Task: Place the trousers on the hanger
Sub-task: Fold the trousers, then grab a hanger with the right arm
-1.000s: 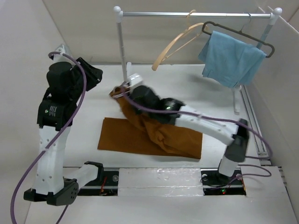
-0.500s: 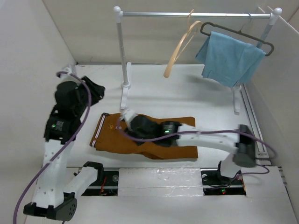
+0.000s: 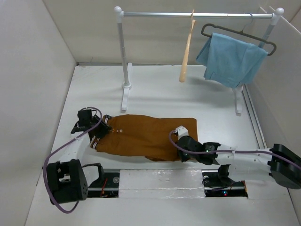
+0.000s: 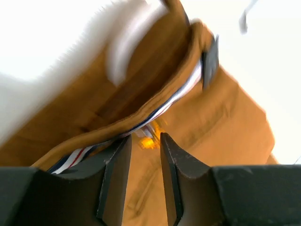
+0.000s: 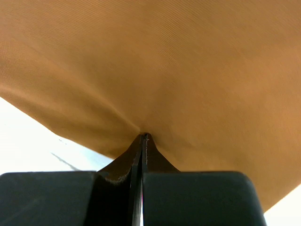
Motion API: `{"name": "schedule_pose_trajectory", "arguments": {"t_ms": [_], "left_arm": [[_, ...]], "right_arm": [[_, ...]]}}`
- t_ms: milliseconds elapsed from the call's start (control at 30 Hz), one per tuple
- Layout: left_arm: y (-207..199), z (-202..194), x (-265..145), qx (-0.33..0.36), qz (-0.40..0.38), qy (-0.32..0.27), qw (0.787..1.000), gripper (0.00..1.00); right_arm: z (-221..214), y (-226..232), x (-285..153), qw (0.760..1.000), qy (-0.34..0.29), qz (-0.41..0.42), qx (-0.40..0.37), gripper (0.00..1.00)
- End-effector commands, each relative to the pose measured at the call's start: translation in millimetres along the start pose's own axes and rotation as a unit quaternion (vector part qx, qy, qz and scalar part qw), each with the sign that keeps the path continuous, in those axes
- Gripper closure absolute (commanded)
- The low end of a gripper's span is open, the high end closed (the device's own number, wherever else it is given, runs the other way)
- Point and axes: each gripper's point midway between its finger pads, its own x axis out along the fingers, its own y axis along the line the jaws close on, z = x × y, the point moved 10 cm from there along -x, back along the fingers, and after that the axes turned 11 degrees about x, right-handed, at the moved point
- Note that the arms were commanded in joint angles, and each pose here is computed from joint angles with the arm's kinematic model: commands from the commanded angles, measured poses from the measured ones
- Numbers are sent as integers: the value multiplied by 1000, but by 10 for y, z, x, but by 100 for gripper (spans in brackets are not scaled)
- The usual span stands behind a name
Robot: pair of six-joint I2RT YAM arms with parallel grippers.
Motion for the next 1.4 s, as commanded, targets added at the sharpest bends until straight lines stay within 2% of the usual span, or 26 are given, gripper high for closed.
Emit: {"name": "schedule_pose_trajectory", "arguments": {"t_ms": [0, 33, 100, 167, 200, 233, 267, 300, 333, 367, 400, 433, 467, 500, 533, 633, 667, 700, 733, 767, 833, 867, 1033, 1167, 1267, 1367], "left_arm": [[212, 227, 35, -61, 37, -52, 996, 72], [457, 476, -101, -129, 47, -93, 986, 73], [460, 549, -180, -114, 26, -109, 987, 73], [258, 721, -377, -76, -13, -122, 990, 74], [108, 769, -453, -44, -30, -127, 990, 79], [-48, 798, -520, -17, -50, -135, 989, 82], [-277, 878, -644, 19, -78, -157, 984, 86], [-617, 802, -725, 79, -130, -167, 974, 95], [-786, 783, -767, 105, -145, -182, 967, 100], [-1017, 793, -882, 134, -172, -193, 957, 100], [-1170, 752, -818, 153, -178, -172, 957, 100], [-1399, 568, -791, 199, -191, -145, 950, 100], [-1590, 539, -846, 222, -199, -140, 944, 100], [-1667, 417, -744, 246, -189, -114, 944, 100], [-1817, 181, -737, 280, -202, -99, 933, 100], [-1895, -156, -614, 302, -219, -66, 925, 100], [-1874, -336, -551, 307, -229, -46, 923, 100], [-1838, -408, -498, 305, -232, -34, 923, 100], [-1802, -473, -456, 302, -245, -15, 921, 100], [-1703, -559, -351, 296, -243, 0, 924, 100], [-1639, -618, -290, 297, -239, 18, 924, 100], [-1613, -633, -277, 299, -237, 21, 924, 100], [-1649, -599, -335, 318, -247, 15, 915, 100], [-1658, -596, -323, 330, -242, 23, 912, 100], [-1654, -590, -367, 328, -249, 17, 911, 100], [-1684, -567, -405, 331, -253, 12, 909, 99]], "right_arm": [[-68, -17, -33, 996, -13, 16, 92, 100], [-74, -43, -127, 995, -11, 17, 100, 100], [-5, -10, -182, 996, -19, 29, 88, 100], [307, 152, -468, 993, -49, 55, 97, 89], [448, 199, -603, 992, -64, 59, 88, 83], [612, 246, -751, 992, -87, 63, 73, 65], [757, 261, -903, 991, -100, 61, 59, 56], [1118, 371, -1239, 985, -147, 81, 41, 49], [1301, 388, -1406, 982, -170, 82, 30, 45], [1472, 346, -1550, 980, -183, 67, 25, 46], [1825, 425, -1897, 969, -233, 82, 4, 58], [1988, 427, -2042, 964, -254, 75, -2, 76], [2135, 376, -2185, 961, -269, 59, -3, 100], [2286, 359, -2322, 956, -291, 48, -13, 100], [2535, 381, -2567, 942, -332, 44, -2, 100], [2963, 157, -2744, 923, -383, -31, 16, 100], [3085, 79, -2751, 918, -394, -45, 13, 96], [3236, -123, -2729, 913, -401, -74, 31, 81], [3339, -167, -2689, 913, -400, -74, 30, 43], [3526, -198, -2577, 914, -395, -83, 32, 28], [3722, -343, -2458, 916, -384, -104, 44, 11], [3834, -406, -2216, 926, -355, -124, 31, 9], [4077, -498, -1898, 928, -352, -119, 32, 6], [4124, -668, -1617, 930, -336, -141, 47, 10], [4118, -692, -1557, 929, -336, -150, 48, 21], [4075, -722, -1505, 926, -338, -160, 53, 19]]}}
